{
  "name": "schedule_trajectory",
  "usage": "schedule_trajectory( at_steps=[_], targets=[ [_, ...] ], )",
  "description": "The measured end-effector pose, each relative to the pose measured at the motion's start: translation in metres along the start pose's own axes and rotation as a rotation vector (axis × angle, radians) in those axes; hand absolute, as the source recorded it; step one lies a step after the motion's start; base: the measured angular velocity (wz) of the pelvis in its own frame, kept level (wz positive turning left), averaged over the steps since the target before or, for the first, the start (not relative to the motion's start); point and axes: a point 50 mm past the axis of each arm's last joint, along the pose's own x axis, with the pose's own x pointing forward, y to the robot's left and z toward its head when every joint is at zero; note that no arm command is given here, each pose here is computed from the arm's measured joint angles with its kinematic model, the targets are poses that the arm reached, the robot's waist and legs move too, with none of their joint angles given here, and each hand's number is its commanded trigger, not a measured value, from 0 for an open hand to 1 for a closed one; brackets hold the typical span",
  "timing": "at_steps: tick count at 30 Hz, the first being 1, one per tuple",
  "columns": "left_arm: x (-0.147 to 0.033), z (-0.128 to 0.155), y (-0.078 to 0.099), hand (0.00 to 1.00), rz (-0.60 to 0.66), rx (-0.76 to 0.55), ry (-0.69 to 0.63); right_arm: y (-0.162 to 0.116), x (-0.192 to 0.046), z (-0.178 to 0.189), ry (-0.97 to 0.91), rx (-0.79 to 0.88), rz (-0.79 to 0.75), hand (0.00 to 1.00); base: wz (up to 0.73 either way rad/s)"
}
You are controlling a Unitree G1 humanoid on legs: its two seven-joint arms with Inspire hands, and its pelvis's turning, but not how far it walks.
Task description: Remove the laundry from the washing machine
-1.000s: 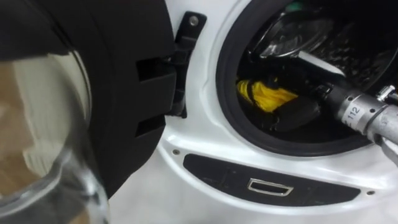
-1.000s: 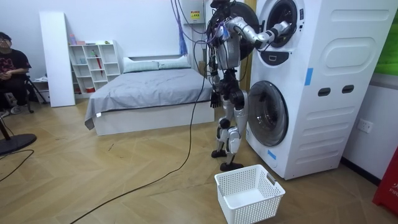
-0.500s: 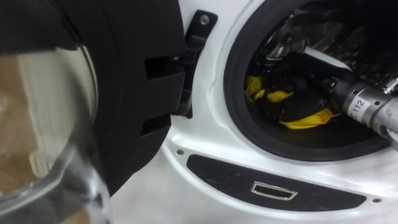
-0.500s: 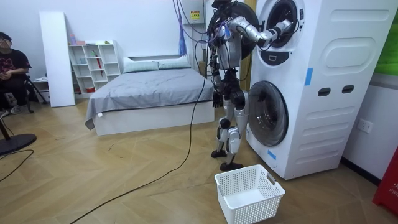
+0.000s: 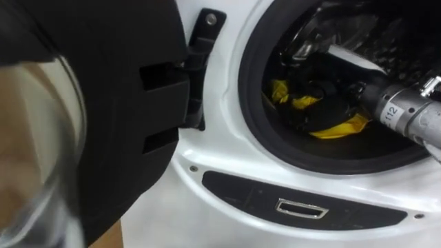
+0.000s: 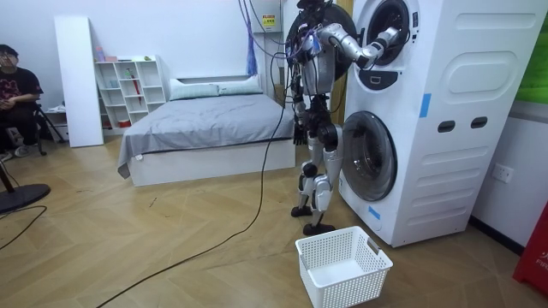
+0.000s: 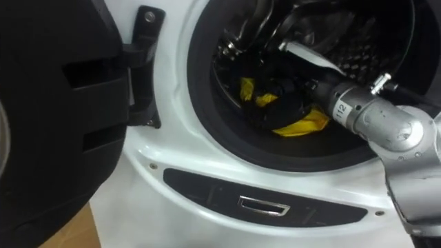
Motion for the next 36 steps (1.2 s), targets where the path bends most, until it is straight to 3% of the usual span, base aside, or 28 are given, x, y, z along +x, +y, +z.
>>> schedule_trajectory(
  at_steps=[8, 15, 26, 29, 36],
  targets=[
    [0.0, -0.004, -0.004, 0.0, 0.009, -0.043, -0.014, 0.006, -0.016, 0.04, -0.148, -0.119, -0.004, 1.0, -0.04],
    [-0.001, -0.013, -0.007, 0.0, 0.001, -0.052, -0.017, 0.015, -0.036, 0.069, -0.324, -0.118, 0.015, 1.0, -0.09],
    [-0.005, -0.038, -0.012, 0.0, 0.022, -0.12, 0.02, 0.013, -0.088, 0.03, -0.246, 0.074, -0.188, 1.0, -0.16],
    [-0.005, -0.039, -0.012, 0.0, 0.022, -0.126, 0.009, 0.016, -0.095, 0.033, -0.292, 0.115, -0.203, 1.0, -0.1],
    [-0.005, -0.04, -0.012, 0.0, 0.02, -0.126, 0.007, 0.009, -0.109, 0.01, -0.186, 0.176, -0.355, 1.0, -0.1]
  ],
)
